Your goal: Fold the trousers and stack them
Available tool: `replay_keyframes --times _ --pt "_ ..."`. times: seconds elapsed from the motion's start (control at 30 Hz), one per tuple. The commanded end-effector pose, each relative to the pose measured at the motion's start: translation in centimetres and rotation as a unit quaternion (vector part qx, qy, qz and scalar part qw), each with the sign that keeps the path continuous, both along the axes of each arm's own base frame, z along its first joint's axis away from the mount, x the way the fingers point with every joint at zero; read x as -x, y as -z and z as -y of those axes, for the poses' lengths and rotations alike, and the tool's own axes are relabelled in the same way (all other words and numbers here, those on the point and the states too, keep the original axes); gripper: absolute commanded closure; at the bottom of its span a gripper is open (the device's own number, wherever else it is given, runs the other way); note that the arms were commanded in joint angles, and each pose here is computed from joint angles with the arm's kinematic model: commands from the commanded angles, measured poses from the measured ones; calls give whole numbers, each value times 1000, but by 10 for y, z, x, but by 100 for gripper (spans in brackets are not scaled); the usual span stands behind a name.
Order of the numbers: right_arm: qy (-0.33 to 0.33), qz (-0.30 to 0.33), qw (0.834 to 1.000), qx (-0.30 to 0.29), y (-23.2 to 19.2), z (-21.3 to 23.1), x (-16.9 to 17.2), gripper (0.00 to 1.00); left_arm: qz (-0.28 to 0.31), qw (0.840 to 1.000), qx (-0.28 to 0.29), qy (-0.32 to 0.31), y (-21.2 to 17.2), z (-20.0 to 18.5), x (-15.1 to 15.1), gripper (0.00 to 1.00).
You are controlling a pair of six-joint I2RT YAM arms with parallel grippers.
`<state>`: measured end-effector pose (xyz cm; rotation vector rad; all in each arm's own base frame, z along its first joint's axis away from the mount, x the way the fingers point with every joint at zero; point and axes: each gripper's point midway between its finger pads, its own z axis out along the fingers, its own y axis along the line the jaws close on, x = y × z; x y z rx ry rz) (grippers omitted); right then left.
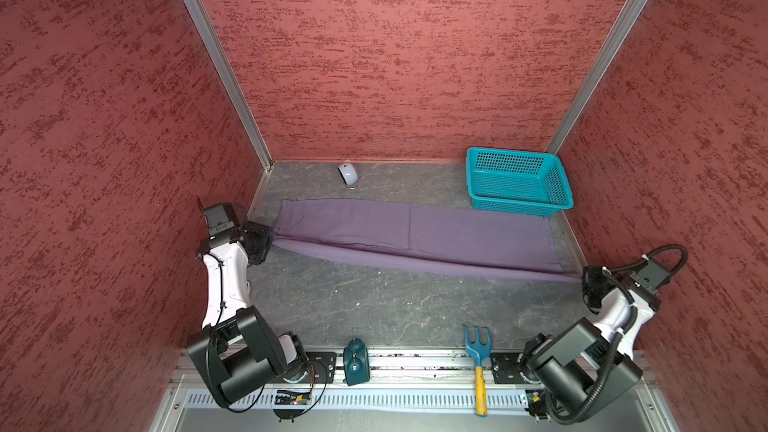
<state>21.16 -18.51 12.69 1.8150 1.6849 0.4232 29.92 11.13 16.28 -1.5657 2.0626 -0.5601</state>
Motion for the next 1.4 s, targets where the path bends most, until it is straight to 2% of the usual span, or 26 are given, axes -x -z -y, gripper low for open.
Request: replay_keyframes --times 0.0,0.13,0.37,0.5,0.63,0.8,0.93,1.07,1.2,1.37 --pt "28 39 993 110 -43 34 -18 100 78 994 -63 -46 -53 -36 -19 100" --pt "15 46 988 148 -61 34 -41 100 95 990 -78 -62 -67 -42 -28 100" --pt "-15 47 976 211 -91 31 -78 100 86 984 -146 -63 -85 -40 -45 100" --pt "-32 43 974 222 -98 26 -89 100 78 985 -142 -62 -79 -38 -51 100" --pt "-22 51 968 244 -118 23 -80 100 70 984 -150 -73 -77 -41 -42 100" --pt "4 47 964 263 -138 16 -51 100 63 983 -147 -91 -77 -49 -18 100" --pt "14 47 965 258 -138 6 -35 100 55 982 -142 -108 -74 -51 5 100" --pt "8 37 968 249 -127 -2 -25 100 29 979 -170 -110 -81 -52 24 100" --pt "6 29 971 239 -111 -6 -21 100 21 978 -181 -104 -80 -50 27 100" --pt "4 29 974 224 -97 -2 -30 100 26 980 -168 -107 -63 -53 14 100"
